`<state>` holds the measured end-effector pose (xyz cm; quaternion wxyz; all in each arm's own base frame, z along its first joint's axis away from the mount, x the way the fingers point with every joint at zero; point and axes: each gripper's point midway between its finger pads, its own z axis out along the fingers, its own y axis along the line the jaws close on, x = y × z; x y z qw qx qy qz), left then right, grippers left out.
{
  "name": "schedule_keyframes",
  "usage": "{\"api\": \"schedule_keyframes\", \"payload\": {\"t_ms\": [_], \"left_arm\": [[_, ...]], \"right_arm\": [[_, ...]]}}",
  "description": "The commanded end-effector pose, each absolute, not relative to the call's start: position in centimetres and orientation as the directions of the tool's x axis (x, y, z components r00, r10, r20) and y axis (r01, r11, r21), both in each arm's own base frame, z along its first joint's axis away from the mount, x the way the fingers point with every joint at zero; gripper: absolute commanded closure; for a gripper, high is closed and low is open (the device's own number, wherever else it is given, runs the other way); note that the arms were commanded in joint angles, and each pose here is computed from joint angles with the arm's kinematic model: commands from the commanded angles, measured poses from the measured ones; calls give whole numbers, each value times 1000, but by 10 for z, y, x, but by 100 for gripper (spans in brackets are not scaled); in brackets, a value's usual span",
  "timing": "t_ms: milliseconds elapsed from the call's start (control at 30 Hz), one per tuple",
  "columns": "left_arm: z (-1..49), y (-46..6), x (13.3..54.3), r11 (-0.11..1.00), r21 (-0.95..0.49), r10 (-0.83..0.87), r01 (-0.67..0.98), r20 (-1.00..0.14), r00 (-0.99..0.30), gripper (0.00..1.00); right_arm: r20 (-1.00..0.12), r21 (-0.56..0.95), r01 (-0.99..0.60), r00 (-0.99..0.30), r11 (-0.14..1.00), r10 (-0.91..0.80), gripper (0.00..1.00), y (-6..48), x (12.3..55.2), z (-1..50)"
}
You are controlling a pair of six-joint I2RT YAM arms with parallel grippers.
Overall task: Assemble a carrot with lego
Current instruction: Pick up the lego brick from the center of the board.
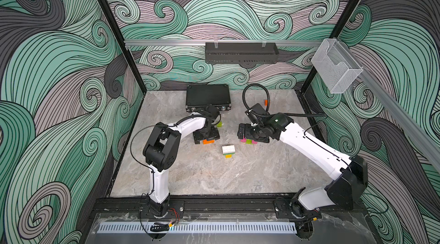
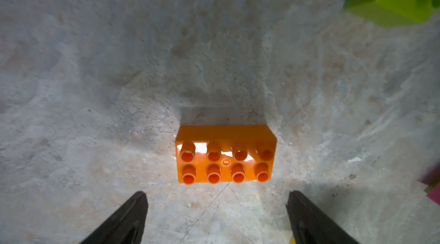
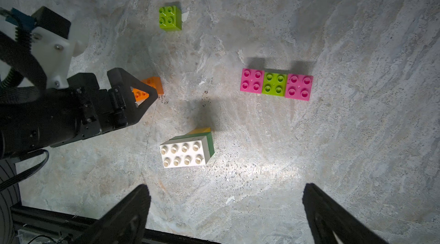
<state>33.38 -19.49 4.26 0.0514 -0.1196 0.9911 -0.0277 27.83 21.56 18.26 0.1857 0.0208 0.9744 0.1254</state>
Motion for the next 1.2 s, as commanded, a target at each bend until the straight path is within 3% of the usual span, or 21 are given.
{"api": "schedule_keyframes", "payload": {"t_ms": [0,733,1000,1167], "left_arm": [[35,-201,344,962,-91,-266,-256,-114,-957,10],[19,-191,350,971,-17,-239,-239,-144,-960,24],[16,-192,349,972,-18,-236,-236,-138,-962,38],[20,-189,346,972,-5,-232,-234,-136,-963,56]], "right_arm": [[-364,268,-7,-927,963,95,0,214,279,185],[-356,284,11,-927,959,116,0,214,280,182],[-356,286,12,-927,958,118,0,213,280,182],[-358,286,12,-926,958,119,0,213,279,182]]}}
